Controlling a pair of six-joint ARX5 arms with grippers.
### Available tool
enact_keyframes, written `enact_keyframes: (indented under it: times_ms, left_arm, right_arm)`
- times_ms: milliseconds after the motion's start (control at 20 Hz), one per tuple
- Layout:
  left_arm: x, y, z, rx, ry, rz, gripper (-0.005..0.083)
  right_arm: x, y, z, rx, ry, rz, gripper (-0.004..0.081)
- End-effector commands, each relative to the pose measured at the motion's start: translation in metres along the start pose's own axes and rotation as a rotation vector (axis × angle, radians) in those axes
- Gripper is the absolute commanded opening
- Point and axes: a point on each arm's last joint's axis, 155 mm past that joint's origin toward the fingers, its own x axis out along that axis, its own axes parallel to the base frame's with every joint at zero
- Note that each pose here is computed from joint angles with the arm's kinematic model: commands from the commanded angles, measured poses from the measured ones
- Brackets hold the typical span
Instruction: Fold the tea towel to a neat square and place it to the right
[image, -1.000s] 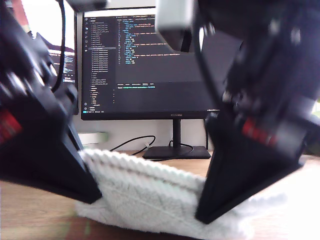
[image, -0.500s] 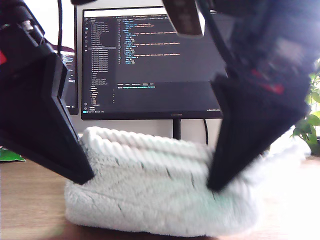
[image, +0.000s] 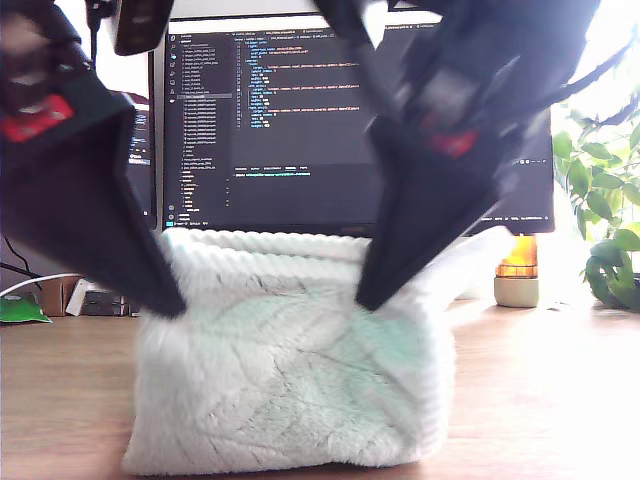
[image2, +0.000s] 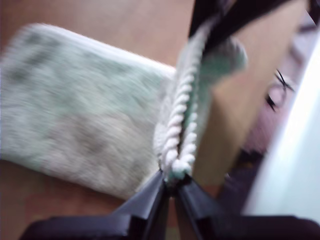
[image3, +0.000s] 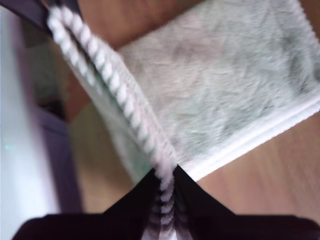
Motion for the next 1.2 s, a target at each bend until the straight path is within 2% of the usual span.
enact_keyframes:
  times_ms: [0,300,550,900,1150]
  left_arm:
    - [-0.002,0.011,0.009,-0.027,-0.043,0.019,-0.0021]
    - [0.007,0.052,0.011,-0.101,-0.051,0.098,-0.0021]
    - [0.018,0.083,0.010,-0.111,-0.049,0.150,-0.0021]
    - [0.019,0.121,0.010,-0.131,-0.077,0.219,-0.0021]
    - [0.026,0.134,0.016,-0.145,-0.112,0.222,-0.0021]
  right_arm:
    - [0.007,-0.012,0.004,-0.016,0.019,-0.019,-0.0013]
    - [0.024,-0.057,0.024,-0.007,0.027,-0.058,-0.0013]
    - [0.041,-0.084,0.026,0.009,0.035,-0.074,-0.0013]
    - [0.050,-0.103,0.036,0.002,0.009,-0.098,-0.0013]
    - [0.050,-0.114,0.041,0.005,-0.013,-0.123,-0.0013]
